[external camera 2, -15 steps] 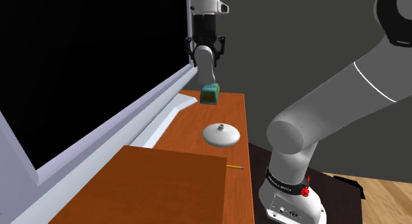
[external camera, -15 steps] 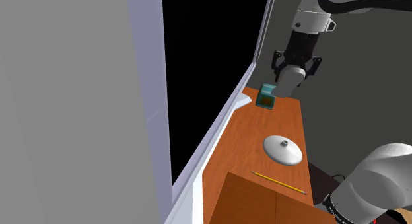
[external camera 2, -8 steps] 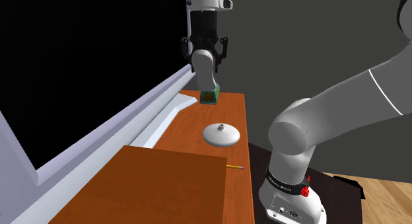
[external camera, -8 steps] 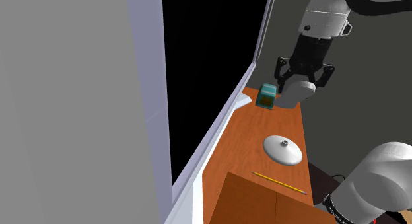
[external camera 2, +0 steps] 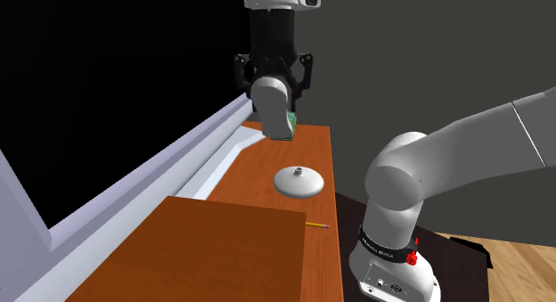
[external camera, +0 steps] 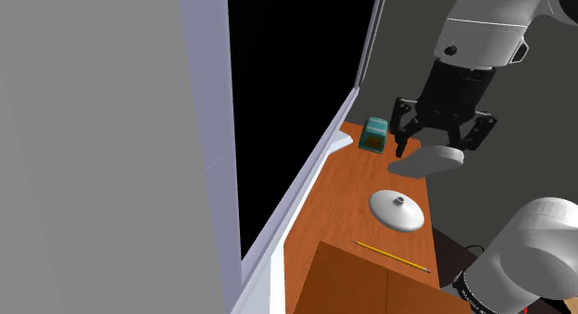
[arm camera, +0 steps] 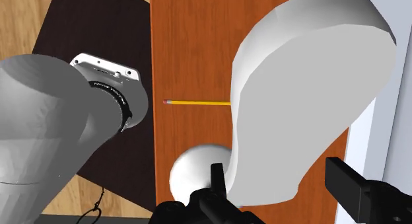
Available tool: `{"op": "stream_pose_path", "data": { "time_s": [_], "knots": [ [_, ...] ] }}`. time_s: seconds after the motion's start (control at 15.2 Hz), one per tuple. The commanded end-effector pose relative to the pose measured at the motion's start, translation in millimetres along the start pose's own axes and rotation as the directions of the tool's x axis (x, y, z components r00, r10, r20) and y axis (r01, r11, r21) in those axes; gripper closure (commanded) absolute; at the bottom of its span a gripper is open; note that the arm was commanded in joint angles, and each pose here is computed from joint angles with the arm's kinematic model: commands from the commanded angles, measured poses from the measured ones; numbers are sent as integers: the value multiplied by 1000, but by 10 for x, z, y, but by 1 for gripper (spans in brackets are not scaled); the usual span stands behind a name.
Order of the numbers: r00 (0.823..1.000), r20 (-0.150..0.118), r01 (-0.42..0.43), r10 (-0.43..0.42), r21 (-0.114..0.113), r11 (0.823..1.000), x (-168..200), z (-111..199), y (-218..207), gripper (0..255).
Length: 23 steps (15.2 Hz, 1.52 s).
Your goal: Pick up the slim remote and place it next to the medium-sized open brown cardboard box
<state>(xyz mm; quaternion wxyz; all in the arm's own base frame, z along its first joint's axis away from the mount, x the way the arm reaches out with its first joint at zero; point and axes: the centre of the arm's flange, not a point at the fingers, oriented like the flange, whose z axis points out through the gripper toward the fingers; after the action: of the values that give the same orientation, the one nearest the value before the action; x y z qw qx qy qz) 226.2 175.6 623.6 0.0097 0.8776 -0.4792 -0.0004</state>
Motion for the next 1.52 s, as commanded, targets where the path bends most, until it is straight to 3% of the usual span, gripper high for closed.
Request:
{"op": "stream_pose_path", "data": {
  "time_s": [0.0,0.13,1.45],
  "knots": [
    [1000,1,-1,1,0,1000,-272,-14,27,255],
    [1000,1,-1,1,0,1000,-554,-17,47,255],
    [1000,1,-1,1,0,1000,-563,1039,28,255]
  ]
}}
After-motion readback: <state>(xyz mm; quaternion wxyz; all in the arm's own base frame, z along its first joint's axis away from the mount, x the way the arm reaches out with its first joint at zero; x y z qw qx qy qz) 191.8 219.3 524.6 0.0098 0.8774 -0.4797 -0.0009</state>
